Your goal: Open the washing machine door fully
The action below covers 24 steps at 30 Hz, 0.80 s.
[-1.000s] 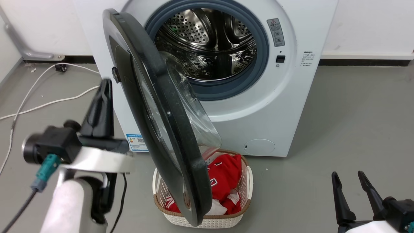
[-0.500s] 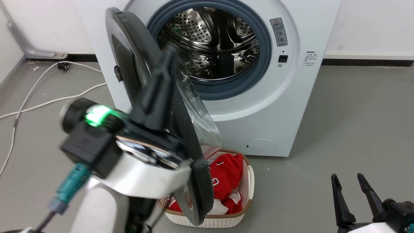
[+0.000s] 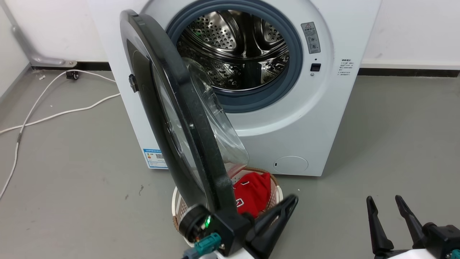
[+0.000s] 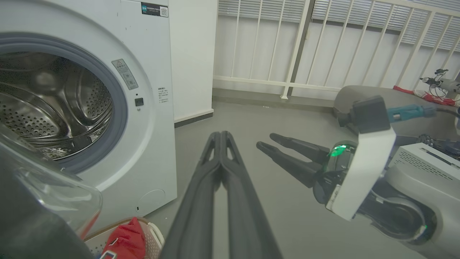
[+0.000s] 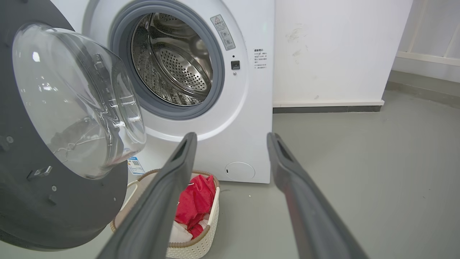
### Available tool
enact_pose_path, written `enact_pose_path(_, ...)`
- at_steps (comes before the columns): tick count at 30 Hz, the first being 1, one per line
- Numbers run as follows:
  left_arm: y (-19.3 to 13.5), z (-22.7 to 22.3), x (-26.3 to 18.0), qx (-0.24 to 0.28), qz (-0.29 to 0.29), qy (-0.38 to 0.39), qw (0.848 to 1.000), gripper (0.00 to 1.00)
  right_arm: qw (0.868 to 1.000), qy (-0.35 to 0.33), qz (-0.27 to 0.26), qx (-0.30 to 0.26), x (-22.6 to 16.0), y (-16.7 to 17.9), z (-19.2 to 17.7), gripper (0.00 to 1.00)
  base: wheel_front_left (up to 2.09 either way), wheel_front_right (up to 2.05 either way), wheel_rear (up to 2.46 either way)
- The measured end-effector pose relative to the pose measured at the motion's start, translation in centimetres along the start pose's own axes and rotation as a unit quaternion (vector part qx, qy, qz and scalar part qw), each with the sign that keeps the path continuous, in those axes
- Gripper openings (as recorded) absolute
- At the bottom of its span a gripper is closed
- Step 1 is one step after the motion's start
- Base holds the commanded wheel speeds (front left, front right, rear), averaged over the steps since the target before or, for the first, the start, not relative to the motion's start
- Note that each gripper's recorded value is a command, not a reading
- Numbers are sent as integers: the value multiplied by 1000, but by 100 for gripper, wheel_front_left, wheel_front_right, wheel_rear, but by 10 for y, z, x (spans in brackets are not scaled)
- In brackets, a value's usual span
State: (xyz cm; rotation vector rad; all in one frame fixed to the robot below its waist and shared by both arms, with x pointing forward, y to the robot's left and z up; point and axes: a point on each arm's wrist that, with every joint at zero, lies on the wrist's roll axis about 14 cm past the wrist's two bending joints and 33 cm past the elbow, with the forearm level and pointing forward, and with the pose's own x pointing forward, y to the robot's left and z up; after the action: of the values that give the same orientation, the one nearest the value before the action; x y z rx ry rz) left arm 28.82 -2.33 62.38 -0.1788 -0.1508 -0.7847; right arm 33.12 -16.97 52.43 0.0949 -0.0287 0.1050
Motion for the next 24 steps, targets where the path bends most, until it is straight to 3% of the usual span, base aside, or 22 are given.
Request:
enact_pose_path(5, 4, -54, -15, -23, 23, 82, 996, 0, 1000, 0, -3, -1, -2, -2, 1, 100, 0, 0, 0)
enact_pose_path(10, 23, -79, -22, -25, 64, 114, 991, 0, 1000, 1, -4, 1, -2, -2, 0, 100, 0, 0, 0)
enact_pose_path(18, 66, -85, -29, 6, 137, 114, 984, 0, 1000, 6, -3, 4, -1, -1, -4, 100, 0, 0, 0)
enact_pose_path(24, 78, -83, -33, 8, 162, 107, 981, 0, 1000, 10, 2, 4, 1, 1, -8, 100, 0, 0, 0)
